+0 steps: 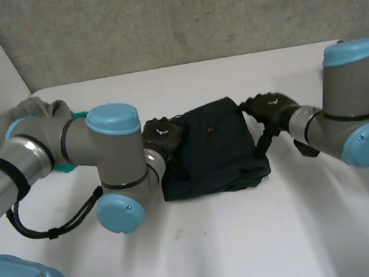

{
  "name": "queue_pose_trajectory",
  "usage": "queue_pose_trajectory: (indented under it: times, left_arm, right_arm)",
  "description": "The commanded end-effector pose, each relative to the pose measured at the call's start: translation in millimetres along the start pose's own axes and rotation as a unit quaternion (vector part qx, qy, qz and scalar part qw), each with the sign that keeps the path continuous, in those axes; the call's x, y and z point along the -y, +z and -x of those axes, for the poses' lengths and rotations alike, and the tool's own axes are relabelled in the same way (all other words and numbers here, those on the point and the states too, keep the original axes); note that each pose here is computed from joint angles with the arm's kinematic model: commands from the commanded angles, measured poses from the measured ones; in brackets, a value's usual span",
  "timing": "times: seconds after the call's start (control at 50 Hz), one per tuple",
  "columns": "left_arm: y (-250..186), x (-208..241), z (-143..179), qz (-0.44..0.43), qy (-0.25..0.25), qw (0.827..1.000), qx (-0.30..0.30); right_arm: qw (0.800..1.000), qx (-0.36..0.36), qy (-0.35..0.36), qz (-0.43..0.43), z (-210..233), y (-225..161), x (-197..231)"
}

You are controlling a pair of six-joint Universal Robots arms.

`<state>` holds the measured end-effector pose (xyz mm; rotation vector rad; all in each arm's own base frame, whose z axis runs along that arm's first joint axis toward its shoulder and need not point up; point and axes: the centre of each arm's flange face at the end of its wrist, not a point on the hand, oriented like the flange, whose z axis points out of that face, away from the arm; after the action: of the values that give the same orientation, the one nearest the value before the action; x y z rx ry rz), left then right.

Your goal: Fold the laundry.

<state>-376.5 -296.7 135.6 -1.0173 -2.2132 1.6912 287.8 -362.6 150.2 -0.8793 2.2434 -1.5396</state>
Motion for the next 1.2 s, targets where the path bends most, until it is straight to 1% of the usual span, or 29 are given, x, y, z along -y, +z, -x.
queue_pose_trajectory:
  times: [0.02, 0.06, 0.08, 0.12, 0.14, 0.18, 0.22, 0.26, 0.3, 0.32, 0.34, 0.38, 0.4, 0.44, 0.58, 0.76, 0.98, 1.1, 1.18, 1.2]
  left_arm:
    - [-16.7, 44.3, 10.4, -0.056, -0.008, 0.998, 0.007]
    - [-22.6, 61.7, 16.2, -0.083, -0.01, 0.996, 0.012]
    - [-29.7, 80.3, 21.2, -0.115, -0.012, 0.993, 0.015]
    - [-36.9, 97.4, 24.7, -0.146, -0.013, 0.989, 0.015]
    - [-40.7, 105.0, 25.6, -0.159, -0.013, 0.987, 0.012]
    - [-52.0, 124.9, 26.3, -0.193, -0.015, 0.981, -0.014]
    - [-58.2, 135.1, 23.5, -0.212, -0.016, 0.976, -0.045]
    - [-66.1, 143.1, 18.1, -0.226, -0.023, 0.968, -0.109]
    - [-71.5, 144.2, 15.0, -0.222, -0.032, 0.963, -0.151]
    - [-79.5, 145.8, 11.8, -0.214, -0.044, 0.956, -0.197]
    - [-83.7, 146.9, 10.7, -0.21, -0.052, 0.951, -0.221]
    - [-87.8, 145.6, 9.5, -0.2, -0.063, 0.945, -0.25]
    - [-89.7, 143.7, 7.7, -0.194, -0.071, 0.939, -0.273]
    - [-90.7, 141.2, 5.2, -0.19, -0.073, 0.935, -0.289]
    - [-91.2, 131.3, 1.6, -0.175, -0.078, 0.936, -0.294]
    - [-86.8, 133.2, 4.9, -0.189, -0.076, 0.942, -0.268]
    - [-86.1, 132.6, 6.0, -0.191, -0.077, 0.944, -0.259]
    - [-87.2, 132.5, 6.0, -0.193, -0.077, 0.943, -0.259]
    - [-89.1, 133.9, 7.0, -0.195, -0.076, 0.943, -0.258]
    - [-90.3, 134.5, 7.2, -0.195, -0.076, 0.943, -0.258]
  right_arm:
    - [0.999, -0.016, -0.028, -0.043, -2.3, -28.1, 38.6]
    - [0.998, -0.018, -0.03, -0.048, -0.7, -34.4, 41.4]
    - [0.997, -0.025, -0.034, -0.058, 1.0, -40.8, 43.7]
    - [0.996, -0.034, -0.04, -0.072, 3.7, -47.7, 44.9]
    - [0.995, -0.038, -0.044, -0.077, 7.2, -51.3, 43.8]
    - [0.991, -0.047, -0.068, -0.101, 23.2, -62.6, 41.2]
    - [0.988, -0.047, -0.09, -0.114, 38.7, -69.1, 35.2]
    - [0.982, -0.038, -0.128, -0.13, 64.8, -77.2, 20.0]
    - [0.978, -0.03, -0.154, -0.138, 80.3, -80.4, 6.3]
    - [0.974, -0.024, -0.176, -0.144, 92.0, -83.2, -6.9]
    - [0.971, -0.021, -0.185, -0.149, 97.4, -84.6, -11.6]
    - [0.967, -0.02, -0.201, -0.154, 103.2, -85.8, -20.5]
    - [0.964, -0.019, -0.212, -0.16, 108.0, -84.8, -28.2]
    - [0.962, -0.018, -0.219, -0.163, 111.5, -80.8, -35.5]
    - [0.962, -0.015, -0.22, -0.163, 116.0, -50.1, -51.9]
    - [0.958, -0.033, -0.219, -0.184, 109.1, -24.4, -42.6]
    - [0.958, -0.033, -0.201, -0.2, 106.0, -5.7, -34.4]
    - [0.961, -0.031, -0.179, -0.209, 104.7, -4.7, -24.7]
    - [0.967, -0.028, -0.173, -0.187, 103.7, -9.9, -22.8]
    - [0.97, -0.024, -0.171, -0.17, 103.0, -14.6, -22.0]
